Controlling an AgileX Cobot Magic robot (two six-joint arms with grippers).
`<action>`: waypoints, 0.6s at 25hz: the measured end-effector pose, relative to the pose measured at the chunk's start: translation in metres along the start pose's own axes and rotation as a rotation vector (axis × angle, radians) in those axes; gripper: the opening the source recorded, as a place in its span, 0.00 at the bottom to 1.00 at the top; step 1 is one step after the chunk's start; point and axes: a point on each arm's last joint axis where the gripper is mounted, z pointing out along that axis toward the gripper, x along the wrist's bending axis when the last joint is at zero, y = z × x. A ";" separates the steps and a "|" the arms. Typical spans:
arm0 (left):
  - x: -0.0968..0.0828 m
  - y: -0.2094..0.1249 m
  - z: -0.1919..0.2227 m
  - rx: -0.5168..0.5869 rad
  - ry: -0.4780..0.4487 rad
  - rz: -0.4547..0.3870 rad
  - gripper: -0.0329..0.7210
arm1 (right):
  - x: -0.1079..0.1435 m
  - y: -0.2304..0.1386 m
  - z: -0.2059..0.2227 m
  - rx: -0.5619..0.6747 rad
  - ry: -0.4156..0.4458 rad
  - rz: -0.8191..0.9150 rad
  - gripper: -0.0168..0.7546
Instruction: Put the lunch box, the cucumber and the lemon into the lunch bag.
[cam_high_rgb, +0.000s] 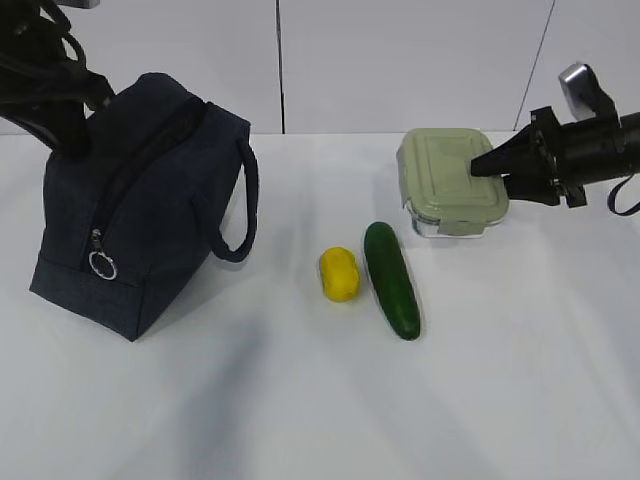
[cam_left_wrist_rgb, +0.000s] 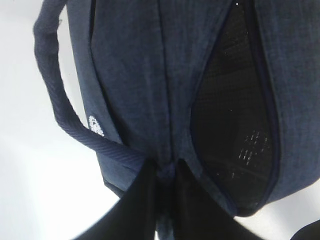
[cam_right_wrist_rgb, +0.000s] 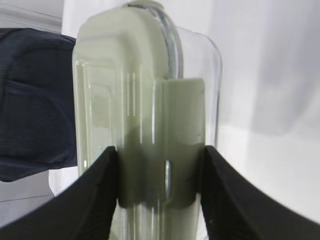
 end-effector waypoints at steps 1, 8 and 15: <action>0.000 0.000 0.000 0.002 0.000 0.000 0.07 | 0.005 0.001 -0.002 -0.006 0.002 -0.007 0.49; 0.000 -0.001 0.000 0.007 -0.001 0.000 0.07 | 0.050 0.002 0.011 0.007 0.056 -0.071 0.49; -0.002 -0.001 0.000 0.015 -0.021 -0.008 0.07 | 0.088 -0.006 0.038 0.042 0.142 -0.105 0.49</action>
